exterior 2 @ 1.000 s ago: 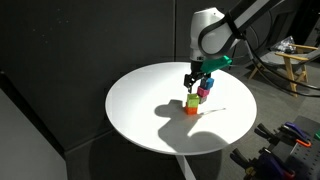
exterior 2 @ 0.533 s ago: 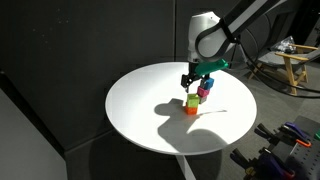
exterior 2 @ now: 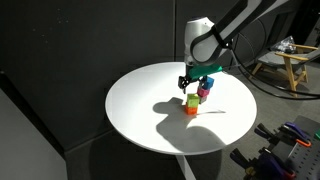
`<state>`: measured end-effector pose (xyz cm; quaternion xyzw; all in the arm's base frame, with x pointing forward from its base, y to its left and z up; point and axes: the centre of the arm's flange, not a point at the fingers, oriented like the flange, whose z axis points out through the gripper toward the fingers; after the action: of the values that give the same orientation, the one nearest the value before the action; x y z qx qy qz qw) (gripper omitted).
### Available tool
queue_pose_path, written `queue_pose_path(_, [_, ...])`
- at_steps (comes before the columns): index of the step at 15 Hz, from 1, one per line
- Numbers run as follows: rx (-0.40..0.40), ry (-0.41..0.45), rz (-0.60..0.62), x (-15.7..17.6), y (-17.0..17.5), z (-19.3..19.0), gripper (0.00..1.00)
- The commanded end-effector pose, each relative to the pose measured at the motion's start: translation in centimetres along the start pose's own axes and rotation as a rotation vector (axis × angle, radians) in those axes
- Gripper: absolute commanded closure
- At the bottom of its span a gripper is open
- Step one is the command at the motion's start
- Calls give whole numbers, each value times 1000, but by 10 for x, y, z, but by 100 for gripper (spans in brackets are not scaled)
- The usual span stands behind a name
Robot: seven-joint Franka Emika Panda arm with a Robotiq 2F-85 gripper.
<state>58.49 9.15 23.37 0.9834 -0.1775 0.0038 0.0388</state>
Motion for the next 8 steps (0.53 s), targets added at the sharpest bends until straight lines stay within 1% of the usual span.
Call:
queue_pose_path(1, [-7,20,101,12,-7,0,0])
queue_pose_path(5, [-6,18,169,13,-6,-2,0])
queue_pose_path(8, [-3,-14,206,11,-4,-4,0])
